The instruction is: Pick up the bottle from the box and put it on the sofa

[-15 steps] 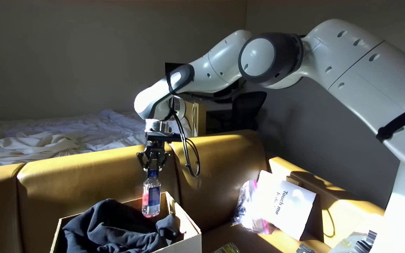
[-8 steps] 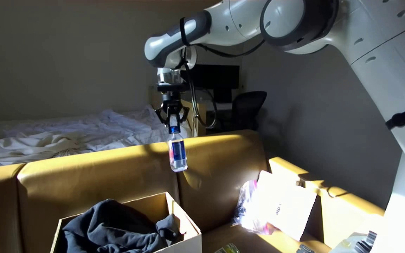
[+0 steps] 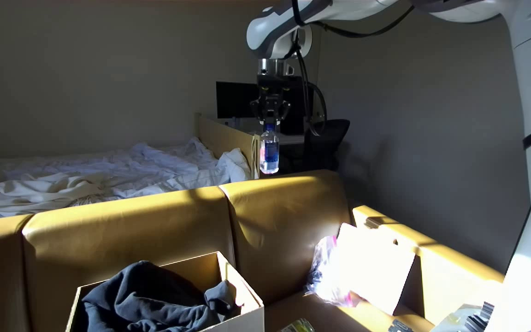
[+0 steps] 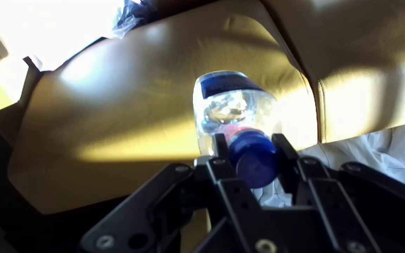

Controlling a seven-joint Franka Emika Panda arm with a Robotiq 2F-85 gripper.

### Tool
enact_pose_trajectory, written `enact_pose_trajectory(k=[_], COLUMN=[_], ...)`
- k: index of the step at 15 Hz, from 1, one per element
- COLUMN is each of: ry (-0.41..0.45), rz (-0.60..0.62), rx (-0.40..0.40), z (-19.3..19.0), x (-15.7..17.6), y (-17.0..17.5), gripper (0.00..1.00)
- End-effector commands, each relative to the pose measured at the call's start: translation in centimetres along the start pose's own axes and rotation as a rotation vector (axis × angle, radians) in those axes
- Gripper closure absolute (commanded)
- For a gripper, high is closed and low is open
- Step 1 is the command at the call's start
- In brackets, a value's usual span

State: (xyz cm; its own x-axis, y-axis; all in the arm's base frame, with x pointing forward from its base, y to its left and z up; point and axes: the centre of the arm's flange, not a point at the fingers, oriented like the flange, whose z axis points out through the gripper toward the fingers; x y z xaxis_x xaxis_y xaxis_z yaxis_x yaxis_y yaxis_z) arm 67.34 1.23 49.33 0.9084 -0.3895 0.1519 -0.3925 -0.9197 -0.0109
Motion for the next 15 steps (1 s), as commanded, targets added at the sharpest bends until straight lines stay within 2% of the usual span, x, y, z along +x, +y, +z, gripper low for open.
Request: enact_pose_trajectory(k=[1, 3, 12, 13, 15], ry=[-0.007, -0.015, -0.02, -0.02, 0.02], rz=[0.011, 0.025, 0.009, 0.009, 0.037], rx=[0.022, 0.036, 0.043, 0.043, 0.034], z=[-0.3, -0.6, -0.3, -0.3, -2.0], x=[-0.1, -0.6, -1.3, -1.3, 0.6], y=[1.7, 3.6, 2.7, 2.7, 5.1], gripper=[0.65, 0.65, 0.65, 0.84, 0.84])
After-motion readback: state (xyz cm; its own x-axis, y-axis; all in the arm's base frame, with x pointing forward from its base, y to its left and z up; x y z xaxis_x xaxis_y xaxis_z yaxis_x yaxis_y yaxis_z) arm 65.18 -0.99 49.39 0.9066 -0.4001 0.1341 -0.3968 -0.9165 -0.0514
